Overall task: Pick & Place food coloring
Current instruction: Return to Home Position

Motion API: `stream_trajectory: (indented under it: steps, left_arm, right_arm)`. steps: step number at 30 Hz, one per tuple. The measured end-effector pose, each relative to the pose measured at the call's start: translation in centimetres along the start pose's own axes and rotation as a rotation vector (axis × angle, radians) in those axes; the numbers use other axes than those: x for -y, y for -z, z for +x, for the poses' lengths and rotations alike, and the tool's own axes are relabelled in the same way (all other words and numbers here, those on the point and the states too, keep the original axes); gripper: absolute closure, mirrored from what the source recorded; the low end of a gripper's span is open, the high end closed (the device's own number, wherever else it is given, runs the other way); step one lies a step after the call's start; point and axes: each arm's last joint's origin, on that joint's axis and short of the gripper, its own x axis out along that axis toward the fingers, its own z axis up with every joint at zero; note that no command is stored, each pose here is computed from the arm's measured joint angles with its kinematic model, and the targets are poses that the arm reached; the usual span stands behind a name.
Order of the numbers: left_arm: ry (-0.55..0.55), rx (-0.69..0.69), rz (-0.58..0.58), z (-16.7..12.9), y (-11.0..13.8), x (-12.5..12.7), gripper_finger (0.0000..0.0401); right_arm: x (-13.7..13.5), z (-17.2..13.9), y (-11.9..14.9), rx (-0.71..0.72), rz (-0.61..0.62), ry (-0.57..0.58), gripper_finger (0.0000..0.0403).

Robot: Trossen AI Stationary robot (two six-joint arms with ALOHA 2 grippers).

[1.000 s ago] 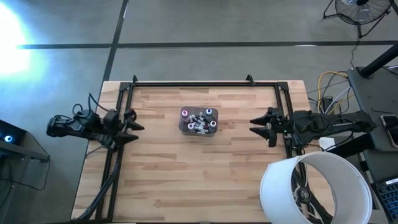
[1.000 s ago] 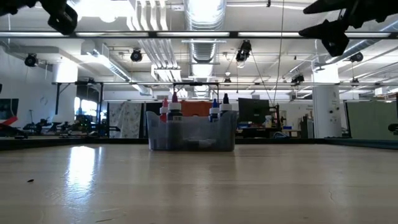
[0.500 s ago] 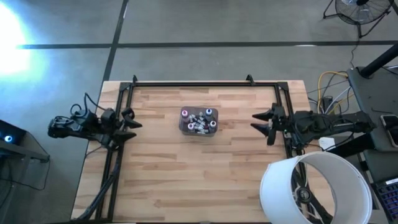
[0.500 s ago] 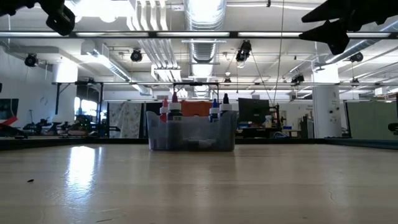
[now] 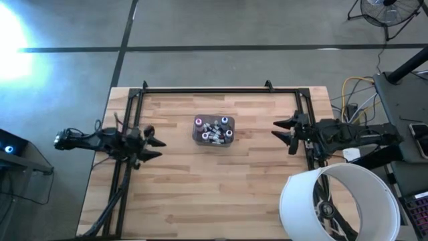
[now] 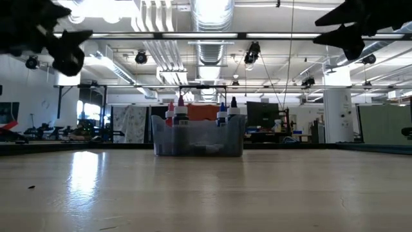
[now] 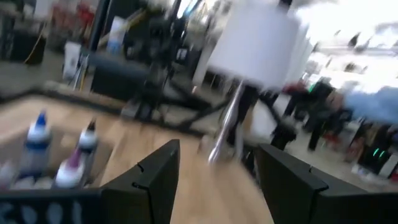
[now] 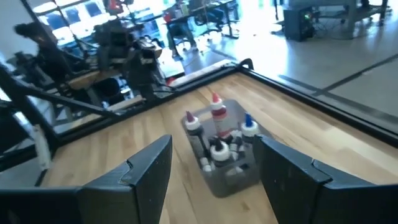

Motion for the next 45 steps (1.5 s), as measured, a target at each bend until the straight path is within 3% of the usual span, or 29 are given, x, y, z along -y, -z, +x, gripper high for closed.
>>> stream_trajectory:
  steps: [5, 13, 18, 29, 45]
  left_arm:
    - [-0.071, -0.120, 0.001, 0.3, 3.5, -1.5, 0.0218]
    - [-0.148, -0.049, 0.010, 0.3, 3.1, -2.4, 0.0218]
    - [-0.214, -0.046, 0.015, 0.2, 3.1, -3.0, 0.0218]
    - [-0.209, -0.046, 0.015, 0.2, 3.1, -3.0, 0.0218]
    - [-0.216, -0.068, 0.012, 0.3, 3.3, -3.1, 0.0218]
  right_arm:
    - [1.2, 0.5, 1.2, -0.004, 0.001, 0.082, 0.0183]
    - [4.5, 0.6, 5.3, -0.003, 0.013, 0.236, 0.0183]
    - [5.9, 0.7, 8.3, -0.011, 0.014, 0.268, 0.0183]
    - [5.4, 0.1, 6.2, 0.419, 0.127, 0.122, 0.0183]
    - [5.5, 0.1, 6.2, 0.421, 0.126, 0.133, 0.0183]
